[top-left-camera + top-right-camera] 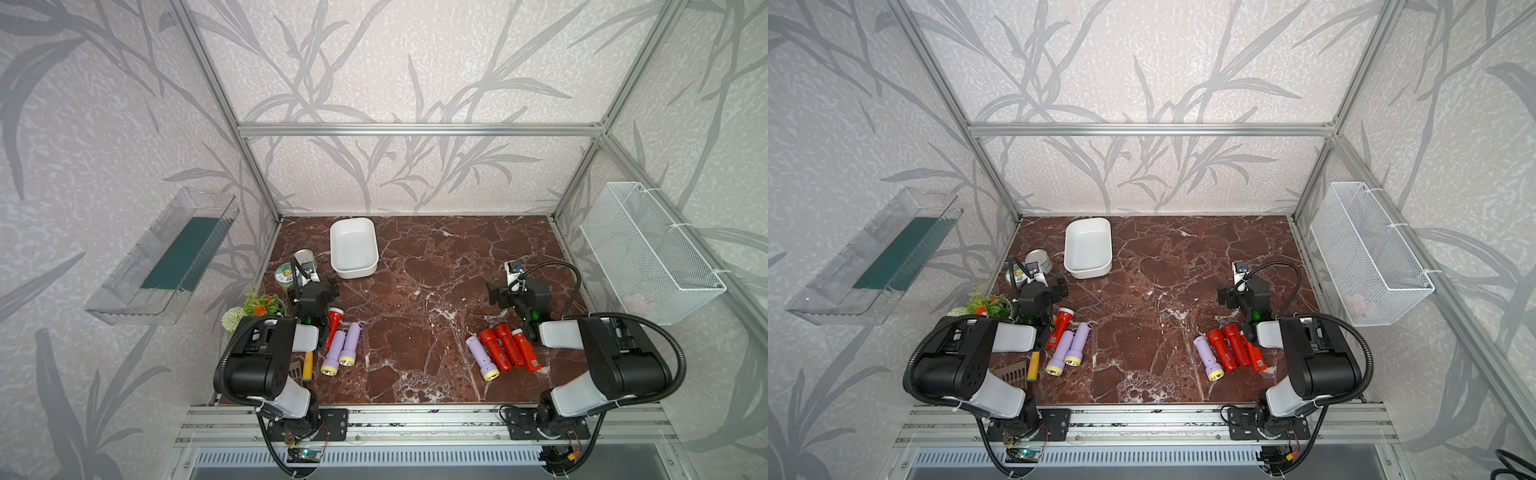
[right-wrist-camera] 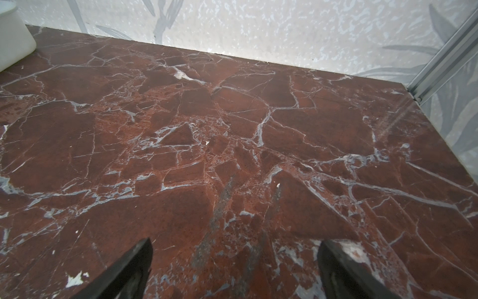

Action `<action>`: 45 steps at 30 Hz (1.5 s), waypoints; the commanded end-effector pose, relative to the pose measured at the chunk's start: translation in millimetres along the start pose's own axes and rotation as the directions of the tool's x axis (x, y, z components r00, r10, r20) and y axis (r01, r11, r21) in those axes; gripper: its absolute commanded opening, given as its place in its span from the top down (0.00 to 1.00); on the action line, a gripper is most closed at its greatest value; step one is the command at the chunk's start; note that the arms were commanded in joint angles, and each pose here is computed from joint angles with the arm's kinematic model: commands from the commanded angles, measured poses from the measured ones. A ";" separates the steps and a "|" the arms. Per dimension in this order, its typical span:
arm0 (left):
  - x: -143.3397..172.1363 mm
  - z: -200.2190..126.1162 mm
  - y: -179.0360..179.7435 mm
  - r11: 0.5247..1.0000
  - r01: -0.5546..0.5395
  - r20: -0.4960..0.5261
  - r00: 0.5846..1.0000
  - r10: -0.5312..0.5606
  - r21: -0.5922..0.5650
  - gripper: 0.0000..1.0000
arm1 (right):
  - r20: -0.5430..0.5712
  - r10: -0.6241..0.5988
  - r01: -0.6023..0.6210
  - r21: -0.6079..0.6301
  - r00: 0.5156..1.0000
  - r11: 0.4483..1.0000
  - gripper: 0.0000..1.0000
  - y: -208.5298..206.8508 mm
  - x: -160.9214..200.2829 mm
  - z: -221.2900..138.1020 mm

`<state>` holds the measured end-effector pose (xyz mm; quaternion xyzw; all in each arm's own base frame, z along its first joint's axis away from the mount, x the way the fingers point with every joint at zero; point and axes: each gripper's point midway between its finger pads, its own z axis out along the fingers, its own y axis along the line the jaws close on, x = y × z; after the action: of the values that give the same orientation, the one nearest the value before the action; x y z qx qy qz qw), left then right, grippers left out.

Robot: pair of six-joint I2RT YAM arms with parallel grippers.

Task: Put the flashlights into the storage boxes
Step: Move the storage box to the center of the board.

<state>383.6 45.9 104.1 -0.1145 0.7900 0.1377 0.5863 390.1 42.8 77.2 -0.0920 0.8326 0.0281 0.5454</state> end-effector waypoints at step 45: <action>-25.6 80.7 -87.9 0.980 0.158 -0.764 0.645 -0.006 0.125 0.11 | -0.417 0.032 -0.153 -0.260 0.908 0.953 0.12 159.3 -131.3 -4.7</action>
<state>511.9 -8.2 116.6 -0.1306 0.9513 -0.0234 0.2784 417.3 209.6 192.0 -0.1267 0.9127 0.1482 0.3590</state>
